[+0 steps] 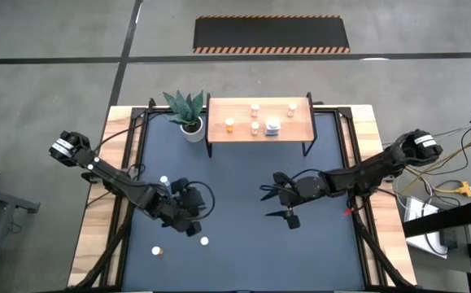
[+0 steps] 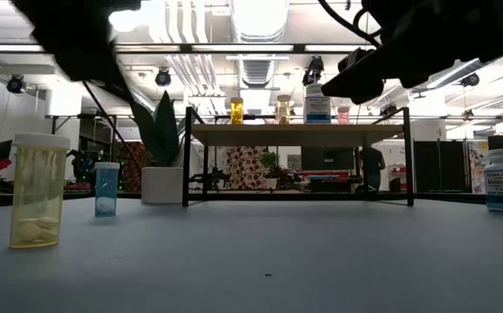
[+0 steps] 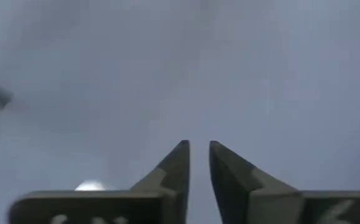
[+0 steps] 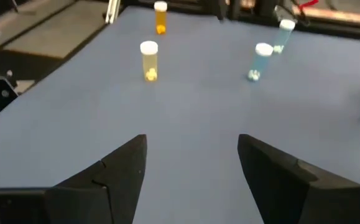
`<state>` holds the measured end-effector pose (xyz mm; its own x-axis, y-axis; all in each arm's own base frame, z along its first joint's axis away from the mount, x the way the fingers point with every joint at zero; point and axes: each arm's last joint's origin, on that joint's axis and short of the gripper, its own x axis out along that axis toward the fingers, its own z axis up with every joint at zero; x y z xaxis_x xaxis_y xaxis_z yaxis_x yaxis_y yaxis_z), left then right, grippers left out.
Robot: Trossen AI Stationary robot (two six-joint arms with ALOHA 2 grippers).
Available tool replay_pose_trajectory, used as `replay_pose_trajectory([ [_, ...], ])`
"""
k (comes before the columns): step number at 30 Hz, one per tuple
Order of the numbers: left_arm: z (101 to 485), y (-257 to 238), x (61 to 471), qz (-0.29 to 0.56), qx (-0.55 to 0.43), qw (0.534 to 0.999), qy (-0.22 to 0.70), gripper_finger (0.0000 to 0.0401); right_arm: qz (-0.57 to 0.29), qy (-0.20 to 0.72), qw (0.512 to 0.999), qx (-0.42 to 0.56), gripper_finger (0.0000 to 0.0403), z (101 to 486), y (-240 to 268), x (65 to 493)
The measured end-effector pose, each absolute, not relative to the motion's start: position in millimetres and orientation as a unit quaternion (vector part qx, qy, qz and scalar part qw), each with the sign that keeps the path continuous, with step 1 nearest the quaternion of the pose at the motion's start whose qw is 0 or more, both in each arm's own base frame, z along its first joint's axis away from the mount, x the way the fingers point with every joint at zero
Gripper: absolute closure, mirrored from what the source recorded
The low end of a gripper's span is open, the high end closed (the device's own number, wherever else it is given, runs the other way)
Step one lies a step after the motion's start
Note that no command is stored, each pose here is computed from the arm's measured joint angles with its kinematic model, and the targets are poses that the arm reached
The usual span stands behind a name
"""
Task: Pick and place medicine bottles onto shelf by color
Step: Put the bottom blue medicine bottle on the shelf
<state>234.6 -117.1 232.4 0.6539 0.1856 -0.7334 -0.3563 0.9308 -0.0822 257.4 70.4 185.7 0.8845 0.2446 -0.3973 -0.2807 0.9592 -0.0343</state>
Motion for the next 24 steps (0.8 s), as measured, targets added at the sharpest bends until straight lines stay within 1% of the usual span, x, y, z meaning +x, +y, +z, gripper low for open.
replay_pose_trajectory([
  [3, 225, -108, 226, 0.181, -0.089, 0.884, 0.422, 0.0305, 0.135, 0.197, 0.97, -0.044, 0.0159, 180, 70, 258],
  [8, 213, -94, 220, 0.222, -0.048, 0.874, 0.429, 0.0223, 0.135, 0.207, 0.968, -0.045, 0.0165, 175, 71, 260],
  [11, 201, -87, 217, 0.231, -0.04, 0.865, 0.444, 0.0193, 0.134, 0.214, 0.967, -0.046, 0.0165, 171, 71, 260],
  [13, 191, -84, 214, 0.234, -0.046, 0.858, 0.455, 0.0185, 0.134, 0.218, 0.966, -0.046, 0.0163, 169, 71, 261],
  [18, 180, -76, 209, 0.252, -0.049, 0.848, 0.464, 0.0183, 0.133, 0.224, 0.964, -0.048, 0.0166, 165, 71, 262],
  [24, 176, -74, 210, 0.246, -0.044, 0.852, 0.461, 0.0183, 0.131, 0.224, 0.965, -0.041, 0.017, 165, 72, 262],
])
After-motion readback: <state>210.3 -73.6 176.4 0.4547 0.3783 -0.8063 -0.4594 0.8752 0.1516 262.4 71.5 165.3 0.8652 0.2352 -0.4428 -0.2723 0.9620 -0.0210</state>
